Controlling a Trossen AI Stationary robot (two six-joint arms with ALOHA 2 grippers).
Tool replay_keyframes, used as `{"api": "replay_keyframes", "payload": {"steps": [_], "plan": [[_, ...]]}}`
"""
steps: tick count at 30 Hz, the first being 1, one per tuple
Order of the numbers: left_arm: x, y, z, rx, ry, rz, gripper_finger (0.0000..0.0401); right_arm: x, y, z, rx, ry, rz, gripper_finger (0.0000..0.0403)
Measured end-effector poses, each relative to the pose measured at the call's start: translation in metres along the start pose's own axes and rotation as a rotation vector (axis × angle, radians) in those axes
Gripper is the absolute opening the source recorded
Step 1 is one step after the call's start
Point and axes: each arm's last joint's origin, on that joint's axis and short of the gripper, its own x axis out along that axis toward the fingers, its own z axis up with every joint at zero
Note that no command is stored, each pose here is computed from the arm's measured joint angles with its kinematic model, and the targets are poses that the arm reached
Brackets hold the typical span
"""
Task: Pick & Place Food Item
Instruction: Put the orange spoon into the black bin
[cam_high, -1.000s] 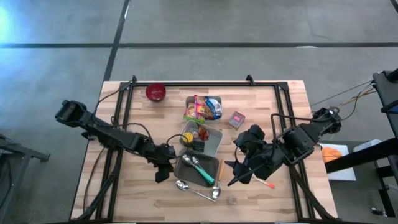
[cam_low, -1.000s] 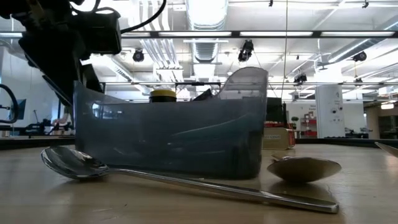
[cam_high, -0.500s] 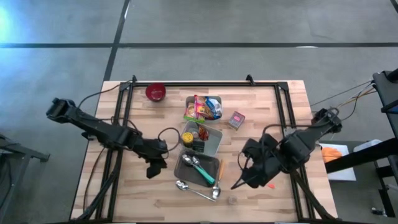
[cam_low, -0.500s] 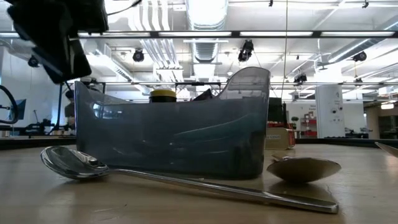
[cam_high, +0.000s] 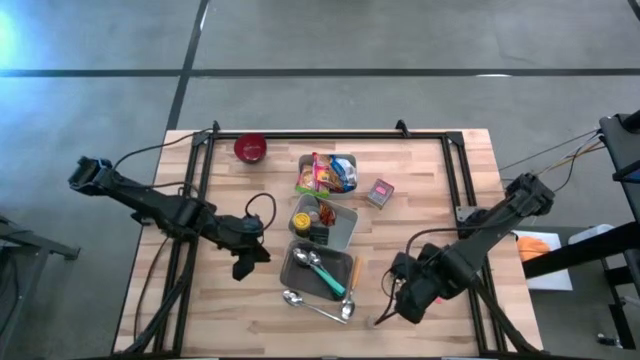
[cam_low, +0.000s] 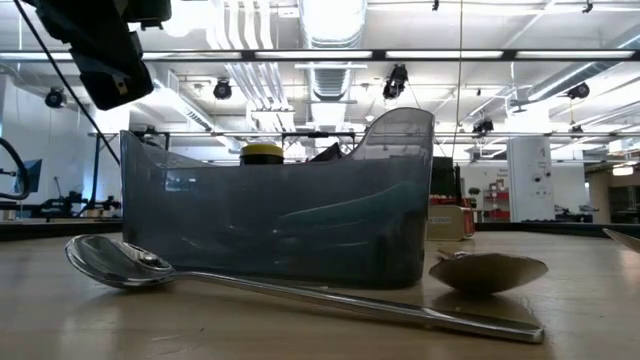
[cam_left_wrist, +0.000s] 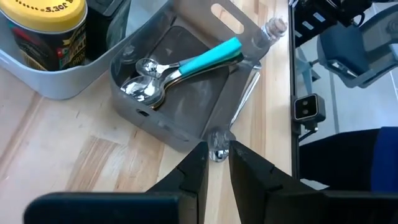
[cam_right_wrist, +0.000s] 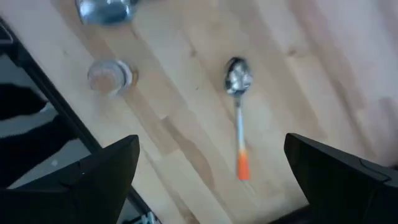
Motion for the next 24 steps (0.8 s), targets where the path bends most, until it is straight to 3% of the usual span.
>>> {"api": "replay_keyframes", "payload": {"steps": [13,20,24], "plan": [[0.0,0.0,0.0,-0.028,-0.002,-0.003,0.0067,0.073,-0.037,-0.012,-0.103,0.124,0.044,0.0399],[0.0,-0.001,0.002,-0.078,-0.016,-0.016,0.0067,0.109,-0.058,-0.014,-0.115,0.076,0.024,0.0399],[0.0,-0.007,0.007,-0.106,-0.058,-0.084,0.0067,0.12,-0.066,-0.012,-0.122,0.017,-0.013,0.0399]]}}
